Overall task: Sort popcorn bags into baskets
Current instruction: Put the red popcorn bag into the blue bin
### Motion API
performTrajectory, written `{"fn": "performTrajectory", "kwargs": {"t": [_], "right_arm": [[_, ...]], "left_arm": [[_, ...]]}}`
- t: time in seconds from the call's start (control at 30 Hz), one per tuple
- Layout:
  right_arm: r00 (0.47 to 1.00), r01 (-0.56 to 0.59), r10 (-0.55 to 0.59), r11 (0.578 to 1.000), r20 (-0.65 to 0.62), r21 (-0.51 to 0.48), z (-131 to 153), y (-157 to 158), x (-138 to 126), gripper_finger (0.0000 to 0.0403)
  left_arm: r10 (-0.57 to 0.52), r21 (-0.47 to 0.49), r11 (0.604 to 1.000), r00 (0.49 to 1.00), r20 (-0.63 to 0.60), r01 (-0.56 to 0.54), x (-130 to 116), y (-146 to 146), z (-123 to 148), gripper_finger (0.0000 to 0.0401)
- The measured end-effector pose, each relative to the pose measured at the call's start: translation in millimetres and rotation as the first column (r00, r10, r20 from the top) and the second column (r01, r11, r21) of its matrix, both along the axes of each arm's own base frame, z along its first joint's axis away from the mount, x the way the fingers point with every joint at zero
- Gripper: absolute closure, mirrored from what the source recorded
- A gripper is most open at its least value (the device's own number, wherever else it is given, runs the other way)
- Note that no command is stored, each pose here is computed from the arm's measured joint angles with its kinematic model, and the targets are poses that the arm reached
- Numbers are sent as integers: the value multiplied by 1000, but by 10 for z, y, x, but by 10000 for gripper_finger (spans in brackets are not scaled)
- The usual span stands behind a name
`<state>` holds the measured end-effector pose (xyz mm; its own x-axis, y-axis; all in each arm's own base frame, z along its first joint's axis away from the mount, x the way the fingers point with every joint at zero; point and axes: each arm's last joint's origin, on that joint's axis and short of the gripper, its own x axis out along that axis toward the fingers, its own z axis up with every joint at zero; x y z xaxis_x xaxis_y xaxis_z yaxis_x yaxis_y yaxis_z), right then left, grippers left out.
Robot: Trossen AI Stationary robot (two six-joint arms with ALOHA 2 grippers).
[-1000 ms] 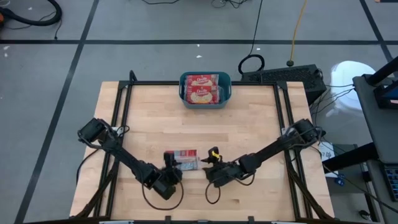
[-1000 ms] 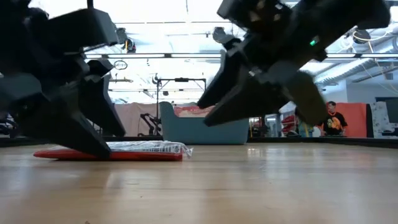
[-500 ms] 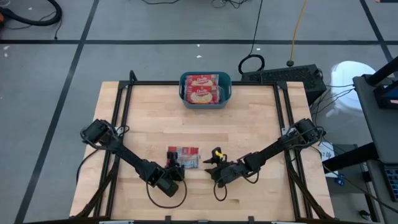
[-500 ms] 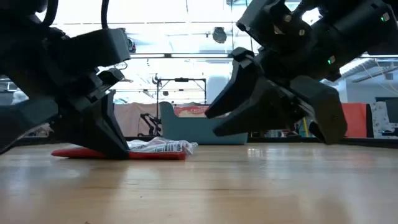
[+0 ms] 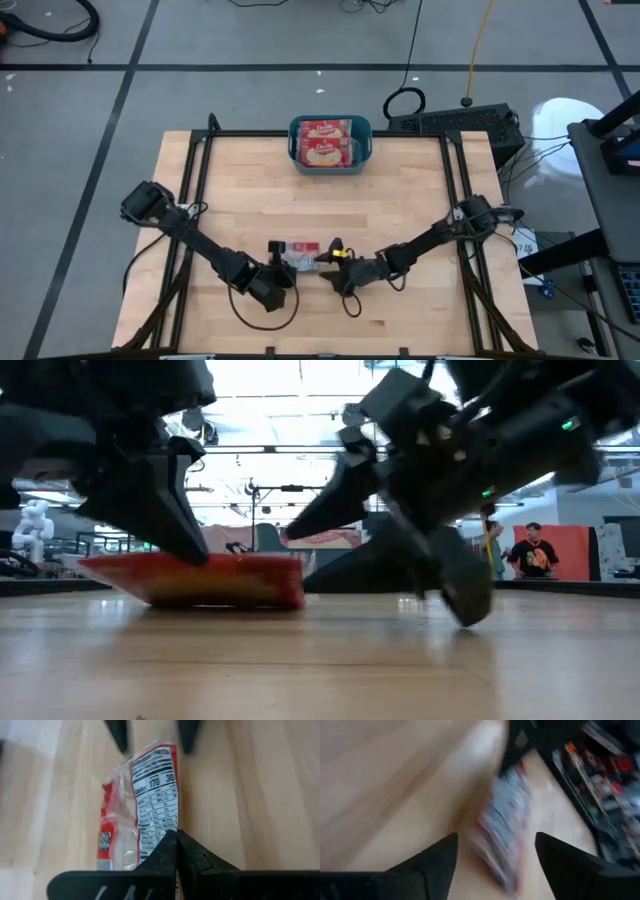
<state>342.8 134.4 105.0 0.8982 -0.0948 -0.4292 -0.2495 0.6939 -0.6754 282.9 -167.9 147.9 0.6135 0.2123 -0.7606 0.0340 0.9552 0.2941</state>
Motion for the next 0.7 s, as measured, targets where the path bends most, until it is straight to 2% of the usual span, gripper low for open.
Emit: {"fn": "performTrajectory", "kwargs": {"t": [0.13,0.23,0.33,0.47,0.6,0.7], "right_arm": [[1000,10,-11,1000,30,11,-48,-68,168,130],[1000,25,-25,1000,14,9,-73,-116,235,145],[1000,22,-23,999,18,25,-71,-140,258,186],[1000,13,-13,1000,22,5,-48,-136,254,263],[999,25,-26,999,22,34,-51,-135,250,332],[999,34,-36,998,24,53,-54,-136,249,368]], "left_arm": [[-3,-30,1000,1000,22,4,12,16,88,399],[-5,-41,999,1000,9,6,0,31,92,400],[4,-53,999,1000,13,-3,16,46,101,400],[31,-60,998,999,9,-30,30,84,97,397],[51,-74,996,998,22,-49,42,116,132,378],[109,-123,987,991,75,-99,55,152,234,358]]}}
